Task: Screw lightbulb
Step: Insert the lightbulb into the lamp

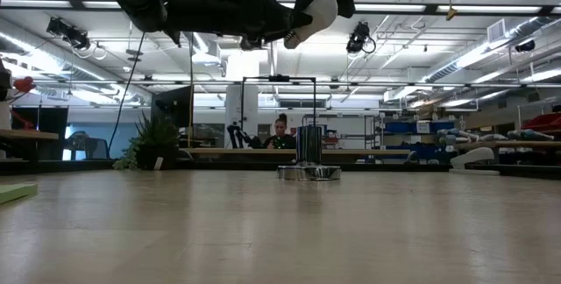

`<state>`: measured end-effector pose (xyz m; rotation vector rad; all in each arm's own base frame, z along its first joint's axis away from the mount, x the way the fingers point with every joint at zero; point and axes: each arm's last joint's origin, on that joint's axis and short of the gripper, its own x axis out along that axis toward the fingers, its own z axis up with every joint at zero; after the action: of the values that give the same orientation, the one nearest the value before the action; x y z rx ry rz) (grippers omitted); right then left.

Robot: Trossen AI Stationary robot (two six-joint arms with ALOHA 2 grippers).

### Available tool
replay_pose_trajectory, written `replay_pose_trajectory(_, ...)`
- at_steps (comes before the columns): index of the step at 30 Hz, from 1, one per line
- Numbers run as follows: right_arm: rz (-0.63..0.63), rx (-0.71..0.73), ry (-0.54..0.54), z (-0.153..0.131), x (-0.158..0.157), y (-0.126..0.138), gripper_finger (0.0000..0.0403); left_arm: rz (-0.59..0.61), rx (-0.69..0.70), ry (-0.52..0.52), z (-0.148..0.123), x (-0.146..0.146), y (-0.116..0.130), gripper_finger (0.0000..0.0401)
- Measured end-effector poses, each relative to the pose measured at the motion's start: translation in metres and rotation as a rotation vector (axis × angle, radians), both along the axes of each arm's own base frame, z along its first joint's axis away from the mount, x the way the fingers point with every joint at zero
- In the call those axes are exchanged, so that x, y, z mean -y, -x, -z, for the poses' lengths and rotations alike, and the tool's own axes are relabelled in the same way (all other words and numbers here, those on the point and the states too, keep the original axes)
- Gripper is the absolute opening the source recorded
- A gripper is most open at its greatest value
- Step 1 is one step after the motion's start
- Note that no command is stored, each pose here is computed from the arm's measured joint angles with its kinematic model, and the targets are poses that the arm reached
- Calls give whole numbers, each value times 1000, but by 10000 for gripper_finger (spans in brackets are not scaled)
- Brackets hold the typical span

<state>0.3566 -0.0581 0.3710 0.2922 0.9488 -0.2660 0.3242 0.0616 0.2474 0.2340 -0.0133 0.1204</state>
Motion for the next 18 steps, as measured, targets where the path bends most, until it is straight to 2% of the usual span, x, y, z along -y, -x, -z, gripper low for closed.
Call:
replay_pose_trajectory(11, 2, -7, 3, 0, 1, 1, 277, -18, -28, 12, 2, -1, 0, 218)
replay_pose_trajectory(18, 14, -7, 3, 0, 5, 2, 278, -82, -78, 52, 8, -2, 0, 219)
